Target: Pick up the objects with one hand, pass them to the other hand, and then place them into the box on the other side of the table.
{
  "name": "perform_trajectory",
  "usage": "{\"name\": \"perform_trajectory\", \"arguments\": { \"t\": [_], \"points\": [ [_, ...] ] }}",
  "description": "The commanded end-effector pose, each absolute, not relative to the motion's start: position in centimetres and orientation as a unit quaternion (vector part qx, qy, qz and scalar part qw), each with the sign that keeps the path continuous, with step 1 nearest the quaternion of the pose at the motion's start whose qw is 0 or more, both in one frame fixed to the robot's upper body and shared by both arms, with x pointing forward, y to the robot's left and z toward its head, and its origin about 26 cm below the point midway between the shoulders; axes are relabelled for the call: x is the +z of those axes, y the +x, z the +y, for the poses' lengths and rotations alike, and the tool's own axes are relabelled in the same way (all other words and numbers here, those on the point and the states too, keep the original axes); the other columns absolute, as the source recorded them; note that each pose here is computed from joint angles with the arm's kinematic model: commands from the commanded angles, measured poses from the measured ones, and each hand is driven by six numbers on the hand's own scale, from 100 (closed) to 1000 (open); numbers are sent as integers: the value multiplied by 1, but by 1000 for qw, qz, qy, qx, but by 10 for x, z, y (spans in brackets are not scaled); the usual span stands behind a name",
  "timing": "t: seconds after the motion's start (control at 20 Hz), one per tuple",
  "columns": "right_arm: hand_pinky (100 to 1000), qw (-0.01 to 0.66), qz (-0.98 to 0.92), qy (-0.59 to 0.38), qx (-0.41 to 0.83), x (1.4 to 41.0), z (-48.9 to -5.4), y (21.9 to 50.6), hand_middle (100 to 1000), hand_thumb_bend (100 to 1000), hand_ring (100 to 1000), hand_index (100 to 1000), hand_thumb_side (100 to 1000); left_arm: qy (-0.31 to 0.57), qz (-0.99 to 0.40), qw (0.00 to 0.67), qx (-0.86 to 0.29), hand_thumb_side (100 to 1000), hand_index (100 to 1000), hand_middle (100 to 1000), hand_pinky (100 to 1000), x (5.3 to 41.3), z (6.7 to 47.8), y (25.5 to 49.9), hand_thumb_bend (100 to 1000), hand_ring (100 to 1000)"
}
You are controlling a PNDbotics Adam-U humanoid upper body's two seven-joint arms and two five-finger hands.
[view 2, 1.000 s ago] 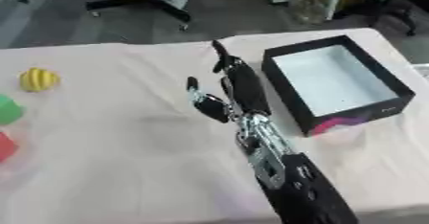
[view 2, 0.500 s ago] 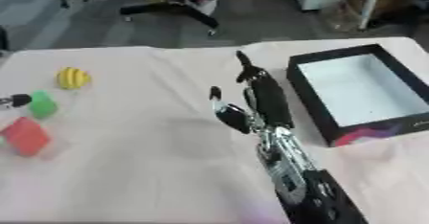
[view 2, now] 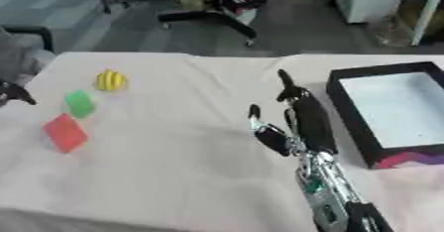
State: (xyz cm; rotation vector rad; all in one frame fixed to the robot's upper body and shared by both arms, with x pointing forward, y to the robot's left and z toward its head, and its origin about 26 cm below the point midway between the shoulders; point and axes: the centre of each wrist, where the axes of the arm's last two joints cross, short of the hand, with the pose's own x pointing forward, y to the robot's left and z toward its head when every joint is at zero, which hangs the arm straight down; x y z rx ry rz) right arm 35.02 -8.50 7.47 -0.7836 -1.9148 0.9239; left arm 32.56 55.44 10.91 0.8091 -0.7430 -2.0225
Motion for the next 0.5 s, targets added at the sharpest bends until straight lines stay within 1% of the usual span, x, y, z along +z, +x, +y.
{"name": "perform_trajectory", "arguments": {
  "t": [0.05,0.25,0.5],
  "points": [
    [400,412,-775,-314,362,83,-81,350,581,241,795,1000,500,344,-306,384,-801,344,956,868,895,119,558,330,671,852],
    [399,413,-775,-313,363,83,-81,350,581,240,795,1000,501,356,-338,354,-796,347,962,882,896,109,546,341,672,854],
    [398,414,-775,-312,361,83,-80,350,579,238,794,1000,502,335,-356,336,-805,340,959,882,894,90,526,355,668,850]
  ]
}}
